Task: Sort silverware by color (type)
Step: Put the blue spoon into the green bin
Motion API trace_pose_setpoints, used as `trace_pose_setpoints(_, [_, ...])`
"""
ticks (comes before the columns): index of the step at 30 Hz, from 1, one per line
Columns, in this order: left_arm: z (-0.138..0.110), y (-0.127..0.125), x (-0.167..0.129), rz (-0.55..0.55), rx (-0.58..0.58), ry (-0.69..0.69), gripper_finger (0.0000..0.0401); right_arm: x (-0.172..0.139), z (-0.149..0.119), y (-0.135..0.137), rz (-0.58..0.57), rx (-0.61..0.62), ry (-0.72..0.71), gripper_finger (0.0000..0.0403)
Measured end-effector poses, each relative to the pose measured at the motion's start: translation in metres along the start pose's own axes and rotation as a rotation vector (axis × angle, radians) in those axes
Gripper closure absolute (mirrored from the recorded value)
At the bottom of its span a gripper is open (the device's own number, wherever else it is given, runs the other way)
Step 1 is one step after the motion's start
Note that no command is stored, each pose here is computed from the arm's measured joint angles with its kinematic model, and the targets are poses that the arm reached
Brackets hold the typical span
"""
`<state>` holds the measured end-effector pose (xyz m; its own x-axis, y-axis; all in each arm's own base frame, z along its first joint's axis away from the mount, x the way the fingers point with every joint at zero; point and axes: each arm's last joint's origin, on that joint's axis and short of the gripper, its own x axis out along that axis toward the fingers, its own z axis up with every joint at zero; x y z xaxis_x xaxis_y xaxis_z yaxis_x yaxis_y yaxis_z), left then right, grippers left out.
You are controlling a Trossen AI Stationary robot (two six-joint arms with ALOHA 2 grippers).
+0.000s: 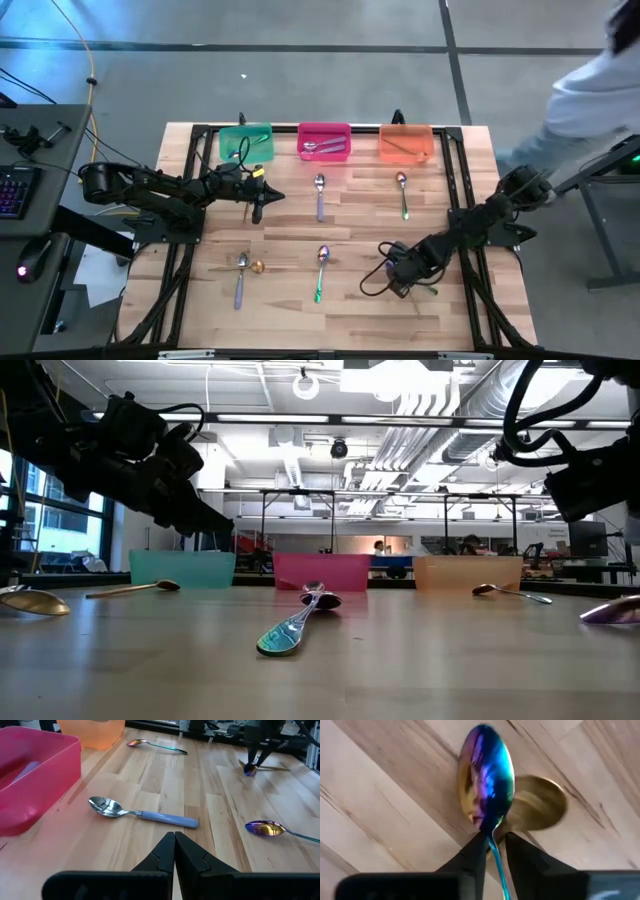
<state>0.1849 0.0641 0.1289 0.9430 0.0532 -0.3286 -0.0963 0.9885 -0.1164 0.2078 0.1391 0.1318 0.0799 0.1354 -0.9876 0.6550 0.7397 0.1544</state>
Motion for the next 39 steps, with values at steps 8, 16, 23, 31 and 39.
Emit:
trace_pose_setpoints(8, [0.000, 0.000, 0.000, 0.000, -0.009, 0.000, 0.0400, -0.009, 0.011, 0.005, -0.006, -0.065, 0.008, 0.0393])
trace_pose_setpoints(16, [0.000, 0.000, 0.000, 0.000, -0.011, 0.000, 0.0401, -0.026, 0.022, 0.005, 0.063, -0.071, 0.002, 0.0400])
trace_pose_setpoints(23, [0.000, 0.000, 0.000, -0.001, -0.016, 0.001, 0.0401, -0.039, 0.030, 0.001, 0.094, -0.079, -0.062, 0.0402])
trace_pose_setpoints(31, [0.003, -0.001, 0.000, -0.035, -0.088, -0.027, 0.0401, -0.064, 0.062, 0.003, 0.192, -0.210, -0.533, 0.0402])
trace_pose_setpoints(39, [0.018, -0.005, 0.003, -0.096, -0.086, -0.120, 0.0394, -0.094, 0.135, -0.009, 0.300, -0.444, -1.084, 0.0403])
